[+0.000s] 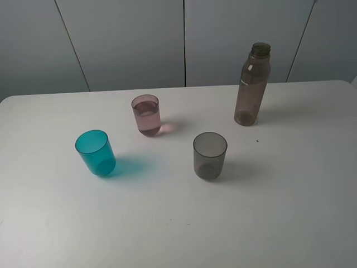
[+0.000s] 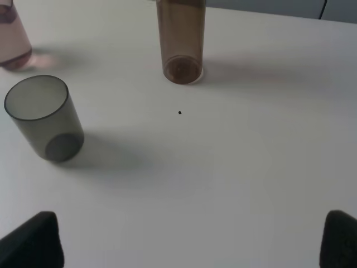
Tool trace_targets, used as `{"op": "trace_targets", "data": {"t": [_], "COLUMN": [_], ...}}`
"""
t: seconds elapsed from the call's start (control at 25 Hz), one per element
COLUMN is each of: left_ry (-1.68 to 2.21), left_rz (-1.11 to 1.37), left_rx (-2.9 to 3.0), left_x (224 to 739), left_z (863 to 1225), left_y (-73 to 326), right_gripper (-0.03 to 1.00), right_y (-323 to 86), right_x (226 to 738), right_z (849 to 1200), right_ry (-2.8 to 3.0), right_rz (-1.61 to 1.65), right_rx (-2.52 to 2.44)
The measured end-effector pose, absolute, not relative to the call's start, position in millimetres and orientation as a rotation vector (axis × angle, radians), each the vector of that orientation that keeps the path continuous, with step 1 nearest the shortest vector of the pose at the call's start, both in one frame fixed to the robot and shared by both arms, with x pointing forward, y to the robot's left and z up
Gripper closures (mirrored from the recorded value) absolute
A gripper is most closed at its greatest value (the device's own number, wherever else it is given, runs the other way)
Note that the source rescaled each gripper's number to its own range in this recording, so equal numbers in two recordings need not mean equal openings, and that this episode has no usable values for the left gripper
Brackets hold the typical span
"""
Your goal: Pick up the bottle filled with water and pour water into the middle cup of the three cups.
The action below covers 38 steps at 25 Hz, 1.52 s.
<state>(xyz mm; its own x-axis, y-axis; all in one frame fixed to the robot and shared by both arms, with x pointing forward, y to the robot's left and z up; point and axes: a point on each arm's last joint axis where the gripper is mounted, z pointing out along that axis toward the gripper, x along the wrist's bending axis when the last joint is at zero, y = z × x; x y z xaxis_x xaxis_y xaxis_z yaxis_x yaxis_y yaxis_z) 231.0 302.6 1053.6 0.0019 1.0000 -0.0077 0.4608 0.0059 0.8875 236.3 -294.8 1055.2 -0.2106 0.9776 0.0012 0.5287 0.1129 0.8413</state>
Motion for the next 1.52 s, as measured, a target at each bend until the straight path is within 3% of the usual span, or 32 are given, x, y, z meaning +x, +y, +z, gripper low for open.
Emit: {"op": "trace_targets", "data": {"t": [1.52], "left_ry": [1.553], "left_rz": [0.935], "left_rx": [1.548], "left_x": [231.0], "left_z": [1053.6], "left_y": [302.6], "right_gripper": [-0.03], "right_y": [-298.7], "right_x": [231.0], "right_z": [1052.5], "right_ry": [1.565], "right_rz": [0.946], "right_rx": [1.576]}}
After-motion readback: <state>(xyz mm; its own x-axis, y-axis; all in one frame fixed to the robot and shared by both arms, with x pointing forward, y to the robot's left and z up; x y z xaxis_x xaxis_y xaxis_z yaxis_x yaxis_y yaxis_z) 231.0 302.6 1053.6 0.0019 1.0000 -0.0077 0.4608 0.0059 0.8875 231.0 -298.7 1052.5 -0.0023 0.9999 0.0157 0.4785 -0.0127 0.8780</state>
